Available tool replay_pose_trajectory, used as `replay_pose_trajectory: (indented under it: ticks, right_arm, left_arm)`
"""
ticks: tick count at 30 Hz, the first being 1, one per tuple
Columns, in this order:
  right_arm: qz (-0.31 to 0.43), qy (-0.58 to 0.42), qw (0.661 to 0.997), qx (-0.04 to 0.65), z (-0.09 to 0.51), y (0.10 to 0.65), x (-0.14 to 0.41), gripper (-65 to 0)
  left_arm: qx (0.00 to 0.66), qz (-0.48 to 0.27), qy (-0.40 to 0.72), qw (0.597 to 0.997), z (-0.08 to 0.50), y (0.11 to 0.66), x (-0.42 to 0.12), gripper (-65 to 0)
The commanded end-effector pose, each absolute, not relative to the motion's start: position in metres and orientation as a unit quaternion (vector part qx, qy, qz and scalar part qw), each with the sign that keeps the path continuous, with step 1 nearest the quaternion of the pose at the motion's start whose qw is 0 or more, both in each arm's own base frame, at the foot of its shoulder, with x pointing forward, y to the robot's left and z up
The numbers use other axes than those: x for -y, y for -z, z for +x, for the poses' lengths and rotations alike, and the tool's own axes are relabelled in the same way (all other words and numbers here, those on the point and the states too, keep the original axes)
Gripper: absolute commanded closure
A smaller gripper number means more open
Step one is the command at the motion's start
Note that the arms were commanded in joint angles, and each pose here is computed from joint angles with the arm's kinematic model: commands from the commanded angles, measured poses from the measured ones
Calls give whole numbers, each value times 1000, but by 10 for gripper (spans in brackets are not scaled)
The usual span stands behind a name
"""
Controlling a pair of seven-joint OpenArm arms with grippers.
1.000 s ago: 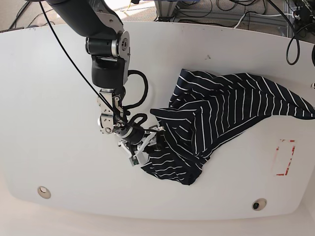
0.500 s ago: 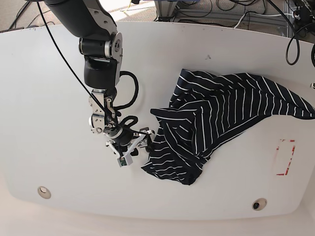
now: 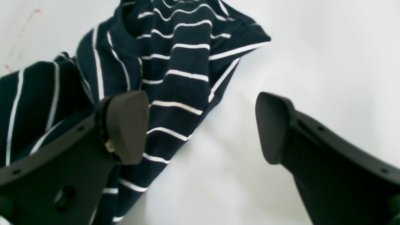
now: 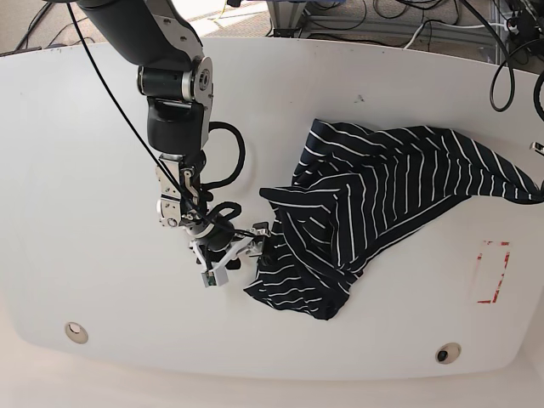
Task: Layout the t-shirt on the table in an organized manner, then fold the t-shirt properly
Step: 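Lower the right gripper and grasp the shirt edge near it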
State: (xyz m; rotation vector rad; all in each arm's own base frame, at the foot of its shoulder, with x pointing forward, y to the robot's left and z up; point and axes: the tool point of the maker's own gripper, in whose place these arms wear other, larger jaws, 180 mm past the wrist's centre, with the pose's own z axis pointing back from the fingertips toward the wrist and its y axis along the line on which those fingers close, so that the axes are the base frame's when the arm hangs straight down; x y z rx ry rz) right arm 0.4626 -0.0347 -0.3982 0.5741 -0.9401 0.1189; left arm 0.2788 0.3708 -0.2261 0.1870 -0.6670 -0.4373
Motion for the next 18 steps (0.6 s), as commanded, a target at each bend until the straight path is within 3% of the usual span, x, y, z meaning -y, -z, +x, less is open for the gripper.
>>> replay_pose_trajectory:
  ticks: [1, 18]
  right_arm:
    - [290, -43, 836, 464, 475, 383, 32, -509]
    - [320, -33, 829, 457, 471, 382, 7, -509]
  left_arm:
    - [343, 106, 219, 907, 285, 208, -374, 0]
    - [342, 106, 219, 908, 284, 209, -374, 0]
